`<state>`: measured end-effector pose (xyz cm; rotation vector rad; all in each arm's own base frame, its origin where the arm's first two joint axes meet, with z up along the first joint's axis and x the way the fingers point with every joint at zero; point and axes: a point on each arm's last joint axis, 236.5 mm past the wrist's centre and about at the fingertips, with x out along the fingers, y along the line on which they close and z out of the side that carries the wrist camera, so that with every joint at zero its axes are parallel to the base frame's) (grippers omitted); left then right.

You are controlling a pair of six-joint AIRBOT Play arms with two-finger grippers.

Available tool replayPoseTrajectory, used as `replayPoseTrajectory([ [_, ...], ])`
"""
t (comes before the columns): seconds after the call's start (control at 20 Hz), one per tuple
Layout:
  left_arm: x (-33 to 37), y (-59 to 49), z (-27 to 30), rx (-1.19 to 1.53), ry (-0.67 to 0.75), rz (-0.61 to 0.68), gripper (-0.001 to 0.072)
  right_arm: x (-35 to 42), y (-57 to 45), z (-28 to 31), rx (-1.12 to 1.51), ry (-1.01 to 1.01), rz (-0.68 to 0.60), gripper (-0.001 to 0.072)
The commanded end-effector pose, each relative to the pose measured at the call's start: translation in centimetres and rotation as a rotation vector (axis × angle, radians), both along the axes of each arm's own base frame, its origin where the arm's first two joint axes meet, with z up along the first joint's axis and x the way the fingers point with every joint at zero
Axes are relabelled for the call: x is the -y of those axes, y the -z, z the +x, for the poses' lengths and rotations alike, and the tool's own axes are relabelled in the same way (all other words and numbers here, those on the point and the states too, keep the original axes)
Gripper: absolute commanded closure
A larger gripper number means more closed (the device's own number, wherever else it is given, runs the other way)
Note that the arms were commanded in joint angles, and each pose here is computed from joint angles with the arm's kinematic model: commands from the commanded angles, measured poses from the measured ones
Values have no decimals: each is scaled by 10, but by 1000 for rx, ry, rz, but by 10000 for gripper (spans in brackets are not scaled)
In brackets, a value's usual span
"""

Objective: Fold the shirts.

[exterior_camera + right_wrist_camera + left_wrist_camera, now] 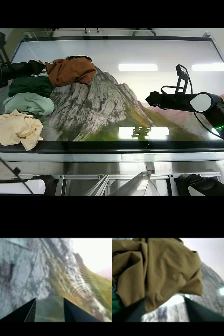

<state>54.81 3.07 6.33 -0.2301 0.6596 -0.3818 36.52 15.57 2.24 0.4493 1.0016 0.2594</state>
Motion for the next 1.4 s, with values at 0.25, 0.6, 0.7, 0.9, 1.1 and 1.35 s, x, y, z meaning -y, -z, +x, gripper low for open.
replayPoseTrajectory([
  [0.25, -12, 116, 62, -177, 67, 116, -13, 1, 0, 2, 3, 3, -2, 328],
  [0.6, 1, 140, 58, -342, 104, 217, 422, 1, 0, 1, 2, 2, -3, 342],
  [0.7, 13, 109, 51, -334, 147, 183, 696, 1, 1, 1, 2, 2, -3, 369],
  [0.9, 91, -21, 28, -151, 286, -129, 692, 3, 1, 1, -1, 5, -2, 372],
  [1.1, 202, -216, -67, 111, 691, -546, 692, 28, 8, -2, -61, 52, -8, 610],
  [1.35, 285, -312, -152, 182, 852, -653, 689, 65, 18, -14, -134, 55, -44, 614],
])
